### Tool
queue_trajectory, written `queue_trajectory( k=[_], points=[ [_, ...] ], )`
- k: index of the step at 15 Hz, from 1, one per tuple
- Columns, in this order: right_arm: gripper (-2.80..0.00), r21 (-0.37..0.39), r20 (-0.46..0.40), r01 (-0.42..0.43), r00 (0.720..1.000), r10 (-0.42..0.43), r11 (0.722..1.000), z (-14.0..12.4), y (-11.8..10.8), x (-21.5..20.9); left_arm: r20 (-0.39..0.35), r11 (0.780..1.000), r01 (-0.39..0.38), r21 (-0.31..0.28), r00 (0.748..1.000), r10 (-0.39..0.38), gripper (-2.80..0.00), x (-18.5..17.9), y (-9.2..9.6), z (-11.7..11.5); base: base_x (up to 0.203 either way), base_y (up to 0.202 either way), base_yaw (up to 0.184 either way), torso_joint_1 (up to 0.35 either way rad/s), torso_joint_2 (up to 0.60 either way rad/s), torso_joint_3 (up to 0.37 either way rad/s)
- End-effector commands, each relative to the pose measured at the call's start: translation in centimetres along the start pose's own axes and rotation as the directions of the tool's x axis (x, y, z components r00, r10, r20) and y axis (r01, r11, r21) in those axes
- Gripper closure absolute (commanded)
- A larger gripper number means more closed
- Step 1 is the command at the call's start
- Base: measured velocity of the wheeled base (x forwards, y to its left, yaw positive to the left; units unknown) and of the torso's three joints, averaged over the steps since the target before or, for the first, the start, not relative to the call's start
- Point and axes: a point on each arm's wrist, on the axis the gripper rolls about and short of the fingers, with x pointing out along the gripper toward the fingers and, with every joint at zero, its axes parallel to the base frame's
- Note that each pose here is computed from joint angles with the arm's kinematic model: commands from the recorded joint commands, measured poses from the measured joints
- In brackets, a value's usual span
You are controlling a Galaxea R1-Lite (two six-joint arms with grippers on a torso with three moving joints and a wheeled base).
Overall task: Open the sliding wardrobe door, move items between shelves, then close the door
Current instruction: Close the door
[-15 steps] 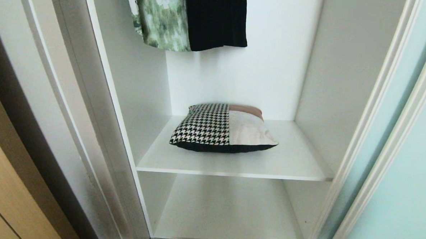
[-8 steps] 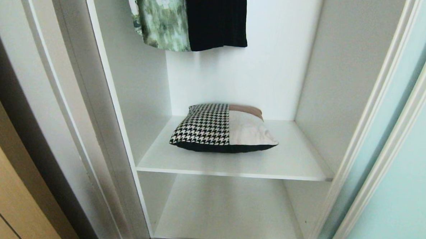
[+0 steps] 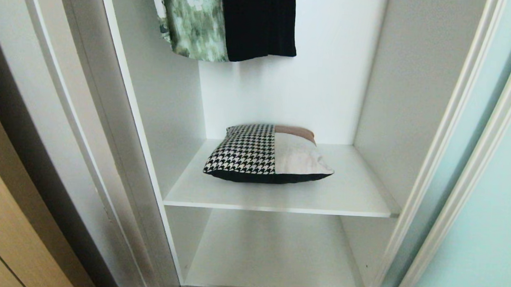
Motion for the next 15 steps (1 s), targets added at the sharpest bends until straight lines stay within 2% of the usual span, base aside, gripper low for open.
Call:
queue_trajectory(
  k=[1,6,9,12,15],
  points=[
    [0.0,0.008,0.054,0.012,0.998,-0.013,1.0,2.4,0.7,-0.6,-0.001,1.0,-0.001,0.0,1.0,0.001,0.0,0.0,0.0,0.0,0.0,0.0,0.0,0.0,0.0,0.0],
    [0.0,0.018,0.156,0.09,0.984,-0.092,0.996,7.2,2.0,-2.7,-0.002,1.0,0.0,0.0,1.0,0.0,0.0,0.0,0.0,0.0,0.0,0.0,0.0,0.0,0.0,0.0],
    [0.0,0.008,0.158,0.107,0.982,-0.107,0.994,10.1,3.8,-3.8,-0.001,1.0,0.0,0.0,1.0,0.0,0.0,0.0,0.0,0.0,0.0,0.0,0.0,0.0,0.0,0.0],
    [0.0,-0.06,0.131,0.121,0.985,-0.112,0.991,11.8,5.5,-2.6,-0.001,1.0,0.0,0.0,1.0,0.0,0.0,0.0,0.0,0.0,0.0,0.0,0.0,0.0,0.0,0.0],
    [0.0,-0.132,0.093,0.14,0.987,-0.129,0.981,13.4,6.0,0.5,-0.001,1.0,-0.001,0.0,1.0,0.001,0.0,0.0,0.0,0.0,0.0,0.0,0.0,0.0,0.0,0.0]
  ],
)
